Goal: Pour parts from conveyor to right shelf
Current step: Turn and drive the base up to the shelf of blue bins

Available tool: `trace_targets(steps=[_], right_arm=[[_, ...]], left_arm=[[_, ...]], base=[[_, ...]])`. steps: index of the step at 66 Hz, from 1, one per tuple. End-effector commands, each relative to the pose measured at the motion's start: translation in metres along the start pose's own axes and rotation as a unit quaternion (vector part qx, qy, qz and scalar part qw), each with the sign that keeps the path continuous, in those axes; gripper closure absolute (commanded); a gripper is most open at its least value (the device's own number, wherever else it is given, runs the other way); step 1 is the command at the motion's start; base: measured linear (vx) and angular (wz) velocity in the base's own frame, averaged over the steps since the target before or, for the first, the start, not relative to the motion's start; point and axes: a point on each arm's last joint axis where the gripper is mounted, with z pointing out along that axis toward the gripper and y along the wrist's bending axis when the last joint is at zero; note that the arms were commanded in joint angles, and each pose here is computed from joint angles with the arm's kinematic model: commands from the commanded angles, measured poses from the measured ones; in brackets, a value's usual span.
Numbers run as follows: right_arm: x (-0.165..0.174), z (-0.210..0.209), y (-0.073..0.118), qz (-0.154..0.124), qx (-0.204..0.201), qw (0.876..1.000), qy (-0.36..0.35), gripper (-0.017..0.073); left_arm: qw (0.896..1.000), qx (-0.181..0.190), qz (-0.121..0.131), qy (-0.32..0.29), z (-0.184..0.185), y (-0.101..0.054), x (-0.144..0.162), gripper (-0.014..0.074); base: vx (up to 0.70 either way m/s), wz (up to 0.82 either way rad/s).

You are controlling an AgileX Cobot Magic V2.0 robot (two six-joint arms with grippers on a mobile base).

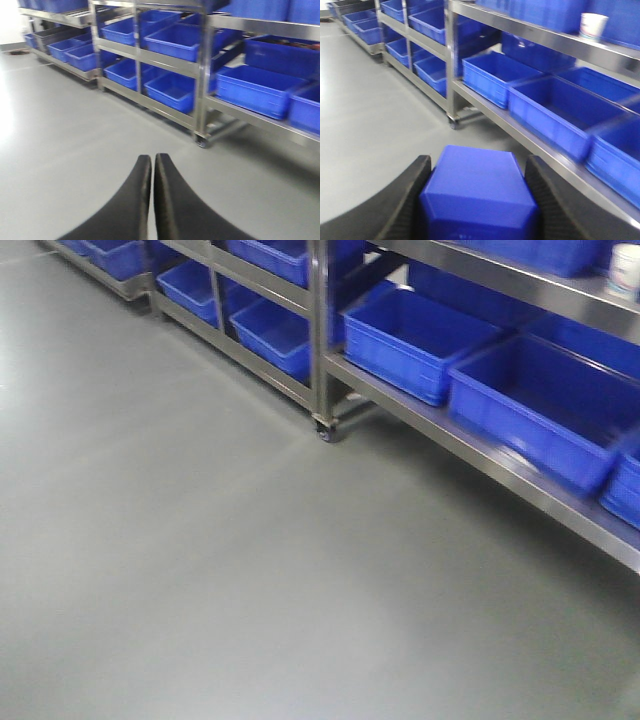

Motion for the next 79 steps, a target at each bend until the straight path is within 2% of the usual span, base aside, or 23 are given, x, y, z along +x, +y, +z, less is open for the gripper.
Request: trace_targets(steps=[1, 79], right_arm=[[-0.015, -0.0026, -0.0017, -0.005, 0.008, 0.999, -0.047, 0.0561], [-0.015, -0.0026, -0.0017, -0.005, 0.008, 0.999, -0.047, 0.0561]], left_arm=[[0.999, 0.001, -0.008, -0.051, -0.0027, -0.0004, -0.0134, 0.0599], [0.999, 0.001, -0.008, -0.051, -0.0027, -0.0004, -0.0134, 0.06]], base=[[0.72, 0.42], [0.76, 0.46]])
